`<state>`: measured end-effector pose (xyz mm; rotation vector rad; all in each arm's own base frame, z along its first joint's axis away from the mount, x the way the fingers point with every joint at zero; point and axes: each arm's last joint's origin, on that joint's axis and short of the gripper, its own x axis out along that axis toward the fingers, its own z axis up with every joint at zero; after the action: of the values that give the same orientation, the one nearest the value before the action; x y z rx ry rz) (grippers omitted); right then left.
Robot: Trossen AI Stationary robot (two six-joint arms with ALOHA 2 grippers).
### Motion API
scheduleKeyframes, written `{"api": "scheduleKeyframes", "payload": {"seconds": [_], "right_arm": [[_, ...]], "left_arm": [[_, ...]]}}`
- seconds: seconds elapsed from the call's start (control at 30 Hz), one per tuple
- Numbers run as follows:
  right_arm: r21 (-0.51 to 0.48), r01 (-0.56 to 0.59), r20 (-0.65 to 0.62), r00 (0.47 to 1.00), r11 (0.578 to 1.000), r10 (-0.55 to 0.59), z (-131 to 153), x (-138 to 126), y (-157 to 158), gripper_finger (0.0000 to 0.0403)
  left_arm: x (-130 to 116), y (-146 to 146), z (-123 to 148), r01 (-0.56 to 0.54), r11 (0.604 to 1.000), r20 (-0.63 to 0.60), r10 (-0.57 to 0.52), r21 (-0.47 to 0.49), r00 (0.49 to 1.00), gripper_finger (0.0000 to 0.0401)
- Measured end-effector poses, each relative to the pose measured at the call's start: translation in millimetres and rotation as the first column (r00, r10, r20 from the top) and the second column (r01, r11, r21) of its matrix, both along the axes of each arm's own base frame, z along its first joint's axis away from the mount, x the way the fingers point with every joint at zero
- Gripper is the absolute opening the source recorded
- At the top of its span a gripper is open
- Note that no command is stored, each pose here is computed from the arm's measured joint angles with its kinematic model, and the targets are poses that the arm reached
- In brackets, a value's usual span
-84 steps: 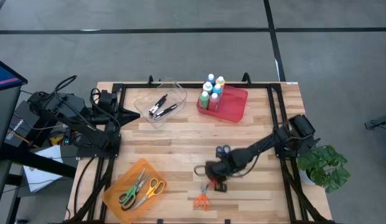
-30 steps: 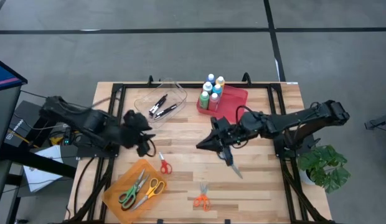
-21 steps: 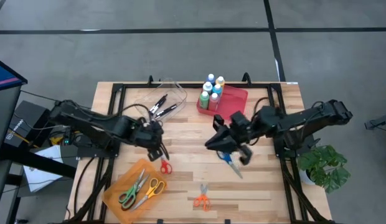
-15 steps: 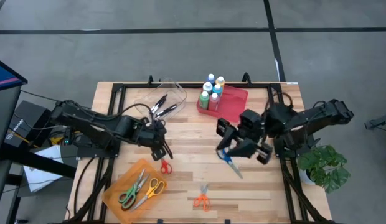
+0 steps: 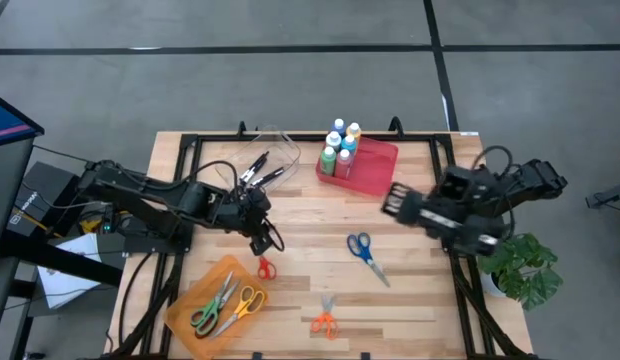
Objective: Pick & Place Paint Supplies
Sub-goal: Put the red scissors into the orange bin
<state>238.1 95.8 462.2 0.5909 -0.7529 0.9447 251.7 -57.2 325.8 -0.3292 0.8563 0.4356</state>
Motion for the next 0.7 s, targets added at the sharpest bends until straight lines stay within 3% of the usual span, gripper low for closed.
{"api": "scheduleKeyframes", "payload": {"seconds": [0.13, 0.7], "right_arm": [[-0.036, -0.033, 0.143, 0.989, 0.999, 0.037, 5.3, -12.2, 2.1, 0.0276], [-0.086, -0.056, 0.123, 0.99, 0.995, 0.067, 3.6, -11.1, 4.9, 0.0276]], "left_arm": [[1.3, -0.4, 0.5, 0.0, 1.0, 0.013, 0.0, -0.004, 1.0, 0.0196], [0.2, -0.1, -0.2, 0.0, 1.0, -0.001, 0.0, 0.0, 1.0, 0.0195]]}}
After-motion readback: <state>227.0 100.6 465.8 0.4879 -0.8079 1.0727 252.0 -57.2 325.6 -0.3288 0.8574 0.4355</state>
